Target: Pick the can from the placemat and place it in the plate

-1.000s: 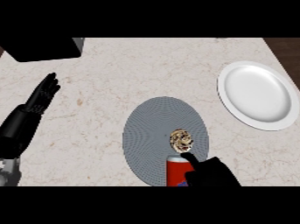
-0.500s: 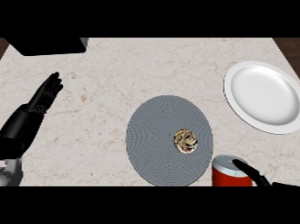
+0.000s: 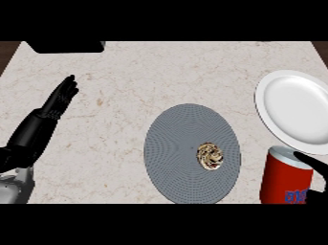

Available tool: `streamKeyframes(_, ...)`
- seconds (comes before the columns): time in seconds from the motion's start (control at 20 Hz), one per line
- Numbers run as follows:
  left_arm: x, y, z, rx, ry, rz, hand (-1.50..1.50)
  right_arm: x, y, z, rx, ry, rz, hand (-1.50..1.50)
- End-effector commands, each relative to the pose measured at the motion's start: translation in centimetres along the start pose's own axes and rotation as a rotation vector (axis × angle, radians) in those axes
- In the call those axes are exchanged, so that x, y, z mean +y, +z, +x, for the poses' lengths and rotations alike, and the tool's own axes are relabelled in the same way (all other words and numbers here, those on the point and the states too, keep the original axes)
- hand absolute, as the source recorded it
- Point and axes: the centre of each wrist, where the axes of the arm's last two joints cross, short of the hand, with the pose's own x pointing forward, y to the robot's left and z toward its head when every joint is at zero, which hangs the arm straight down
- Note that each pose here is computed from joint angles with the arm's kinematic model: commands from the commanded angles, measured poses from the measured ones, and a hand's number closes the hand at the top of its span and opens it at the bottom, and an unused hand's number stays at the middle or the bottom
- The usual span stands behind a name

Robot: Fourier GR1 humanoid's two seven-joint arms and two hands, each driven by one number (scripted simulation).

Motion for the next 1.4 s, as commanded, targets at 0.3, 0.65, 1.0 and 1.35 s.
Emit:
streamKeyframes(0.3, 0.0, -0.5, 0.4, -0.020, -0.004, -0.043, 0.00, 1.3, -6.0, -5.2, 0.139, -0.123, -0.191, 1.50)
streamKeyframes(0.65, 0.3, -1.4, 0.3, -0.023, 0.000, -0.051, 0.00, 4.9, -8.8, -11.7, 0.178, -0.043, -0.162, 1.50)
streamKeyframes(1.0, -0.7, -1.9, 0.4, -0.036, 0.003, -0.067, 0.00, 7.7, -10.8, -15.9, 0.397, -0.114, 0.070, -1.50)
streamKeyframes(1.35, 0.1, -1.5, 1.2, -0.029, 0.002, -0.048, 0.00, 10.2, -13.1, -19.3, 0.290, -0.180, 0.039, -1.50)
